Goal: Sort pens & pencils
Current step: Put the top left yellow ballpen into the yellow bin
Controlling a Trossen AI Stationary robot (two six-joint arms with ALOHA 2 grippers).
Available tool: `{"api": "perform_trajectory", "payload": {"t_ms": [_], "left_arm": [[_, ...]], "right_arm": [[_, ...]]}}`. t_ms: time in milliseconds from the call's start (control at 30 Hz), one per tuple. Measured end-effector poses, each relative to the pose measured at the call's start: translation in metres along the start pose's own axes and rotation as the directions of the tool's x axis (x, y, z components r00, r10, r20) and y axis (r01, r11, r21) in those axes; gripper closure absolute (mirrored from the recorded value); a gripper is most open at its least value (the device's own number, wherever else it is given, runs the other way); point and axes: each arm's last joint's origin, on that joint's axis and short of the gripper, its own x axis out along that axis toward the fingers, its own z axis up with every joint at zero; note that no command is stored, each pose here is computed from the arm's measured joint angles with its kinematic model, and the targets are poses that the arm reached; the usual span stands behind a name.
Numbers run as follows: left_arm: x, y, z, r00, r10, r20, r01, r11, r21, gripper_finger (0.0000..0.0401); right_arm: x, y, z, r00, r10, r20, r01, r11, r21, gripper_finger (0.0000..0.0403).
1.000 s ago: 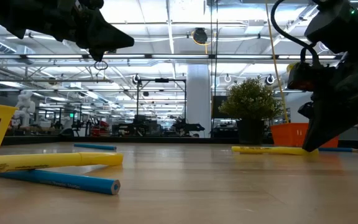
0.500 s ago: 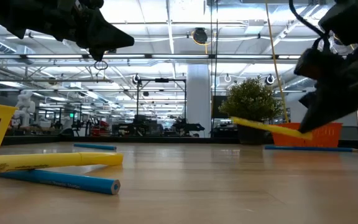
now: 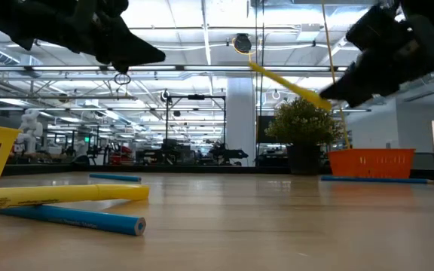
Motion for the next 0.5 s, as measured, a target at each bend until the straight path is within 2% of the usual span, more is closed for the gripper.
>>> {"api": "perform_trajectory", "payload": {"t_ms": [100, 200, 367, 500], "left_arm": [[0.012, -0.002, -0.004, 0.999, 0.002, 0.032, -0.003, 1.000, 0.026, 0.0368], [0.028, -0.006, -0.012, 0.998, -0.022, 0.065, 0.017, 0.997, 0.074, 0.0344], [0.047, -0.011, -0.020, 0.983, -0.035, 0.182, 0.011, 0.991, 0.134, 0.0267], [0.059, -0.012, -0.017, 0.963, -0.032, 0.267, -0.003, 0.991, 0.132, 0.0200]], "right_arm": [[0.003, -0.001, 0.008, 0.996, -0.005, 0.085, 0.008, 0.999, -0.037, 0.0403], [0.008, -0.002, 0.014, 0.987, -0.006, 0.159, 0.016, 0.998, -0.066, 0.0403], [0.016, -0.001, 0.018, 0.972, 0.006, 0.236, 0.021, 0.994, -0.111, 0.0403], [0.023, 0.003, 0.019, 0.952, 0.060, 0.301, -0.020, 0.991, -0.136, 0.0403]]}}
